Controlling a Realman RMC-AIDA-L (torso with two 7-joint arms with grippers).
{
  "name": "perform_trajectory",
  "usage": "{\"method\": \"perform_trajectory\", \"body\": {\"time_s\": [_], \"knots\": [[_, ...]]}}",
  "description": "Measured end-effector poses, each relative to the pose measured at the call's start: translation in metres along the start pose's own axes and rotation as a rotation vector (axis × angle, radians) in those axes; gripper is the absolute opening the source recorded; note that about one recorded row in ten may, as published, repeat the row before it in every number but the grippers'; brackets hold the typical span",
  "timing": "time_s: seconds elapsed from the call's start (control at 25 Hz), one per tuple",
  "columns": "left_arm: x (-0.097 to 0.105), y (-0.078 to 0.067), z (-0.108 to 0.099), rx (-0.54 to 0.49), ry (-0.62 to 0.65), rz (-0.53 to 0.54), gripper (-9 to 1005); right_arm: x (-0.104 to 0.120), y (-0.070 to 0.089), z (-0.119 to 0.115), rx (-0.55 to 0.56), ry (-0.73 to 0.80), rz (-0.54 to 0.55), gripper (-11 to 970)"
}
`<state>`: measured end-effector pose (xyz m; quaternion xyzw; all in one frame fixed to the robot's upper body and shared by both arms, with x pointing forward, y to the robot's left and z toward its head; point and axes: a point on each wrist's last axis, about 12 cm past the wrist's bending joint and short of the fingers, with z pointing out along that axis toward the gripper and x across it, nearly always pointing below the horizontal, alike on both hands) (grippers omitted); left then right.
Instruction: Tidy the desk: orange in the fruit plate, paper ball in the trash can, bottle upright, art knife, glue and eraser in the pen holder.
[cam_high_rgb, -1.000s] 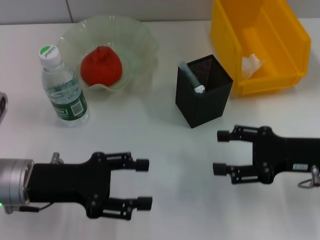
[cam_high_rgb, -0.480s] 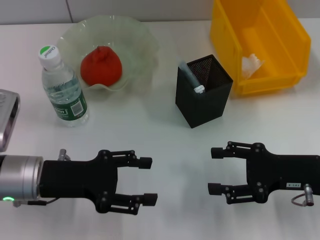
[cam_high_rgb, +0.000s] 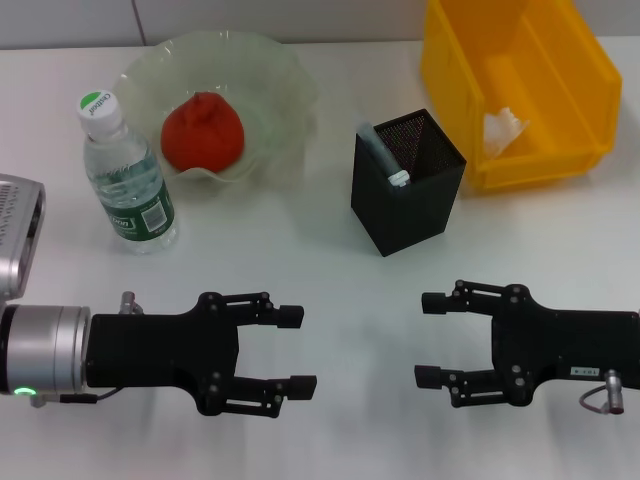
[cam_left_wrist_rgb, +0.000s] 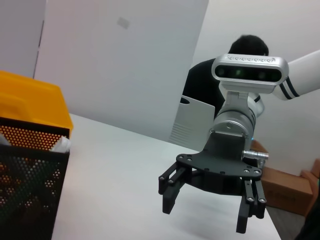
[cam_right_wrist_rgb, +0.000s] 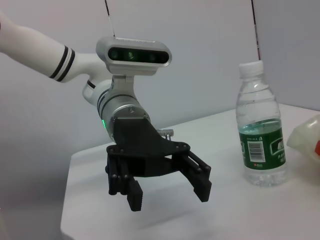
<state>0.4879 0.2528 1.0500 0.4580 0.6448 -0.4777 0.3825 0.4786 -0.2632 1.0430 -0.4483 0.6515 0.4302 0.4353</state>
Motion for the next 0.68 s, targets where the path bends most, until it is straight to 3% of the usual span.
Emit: {"method": "perform_trajectory", "body": {"time_s": [0.68], "knots": [[-0.0018, -0.0002, 0.0026, 0.004, -0.011, 0.005, 802, -0.0013, -0.0008, 0.0016, -0.002, -0.005, -0.011, 831]]}}
